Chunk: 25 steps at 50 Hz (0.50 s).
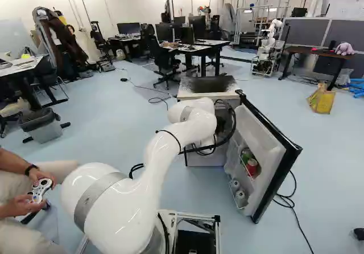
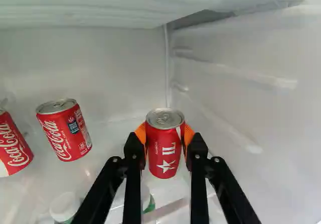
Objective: Grab a drink from the fridge
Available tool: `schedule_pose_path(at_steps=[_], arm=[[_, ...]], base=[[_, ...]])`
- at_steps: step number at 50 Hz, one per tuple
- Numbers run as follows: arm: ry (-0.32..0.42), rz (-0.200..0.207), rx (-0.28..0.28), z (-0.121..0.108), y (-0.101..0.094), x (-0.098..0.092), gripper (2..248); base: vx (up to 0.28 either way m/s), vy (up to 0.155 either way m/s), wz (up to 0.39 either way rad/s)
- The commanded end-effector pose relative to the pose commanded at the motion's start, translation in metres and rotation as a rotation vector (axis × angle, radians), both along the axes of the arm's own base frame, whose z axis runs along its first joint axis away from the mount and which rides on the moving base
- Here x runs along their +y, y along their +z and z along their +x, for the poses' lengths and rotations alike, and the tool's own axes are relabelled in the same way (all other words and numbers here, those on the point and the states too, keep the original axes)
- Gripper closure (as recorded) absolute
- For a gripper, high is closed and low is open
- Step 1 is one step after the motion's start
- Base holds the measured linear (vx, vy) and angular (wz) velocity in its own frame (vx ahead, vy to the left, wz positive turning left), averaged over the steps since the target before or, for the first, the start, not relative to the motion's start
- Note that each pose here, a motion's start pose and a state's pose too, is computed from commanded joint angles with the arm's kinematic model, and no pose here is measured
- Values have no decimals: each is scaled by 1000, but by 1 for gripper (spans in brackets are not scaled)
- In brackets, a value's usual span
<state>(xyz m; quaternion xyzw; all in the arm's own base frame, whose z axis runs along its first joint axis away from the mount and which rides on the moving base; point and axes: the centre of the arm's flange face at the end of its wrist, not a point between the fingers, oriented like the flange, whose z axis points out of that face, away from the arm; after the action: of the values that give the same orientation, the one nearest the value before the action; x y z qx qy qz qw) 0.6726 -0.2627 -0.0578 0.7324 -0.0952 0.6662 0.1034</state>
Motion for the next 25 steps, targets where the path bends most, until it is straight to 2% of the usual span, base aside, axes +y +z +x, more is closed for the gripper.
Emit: schedule_pose_path(at_steps=[25], arm=[[-3,11,26,-10,6,2,159]], base=[[0,0,0]])
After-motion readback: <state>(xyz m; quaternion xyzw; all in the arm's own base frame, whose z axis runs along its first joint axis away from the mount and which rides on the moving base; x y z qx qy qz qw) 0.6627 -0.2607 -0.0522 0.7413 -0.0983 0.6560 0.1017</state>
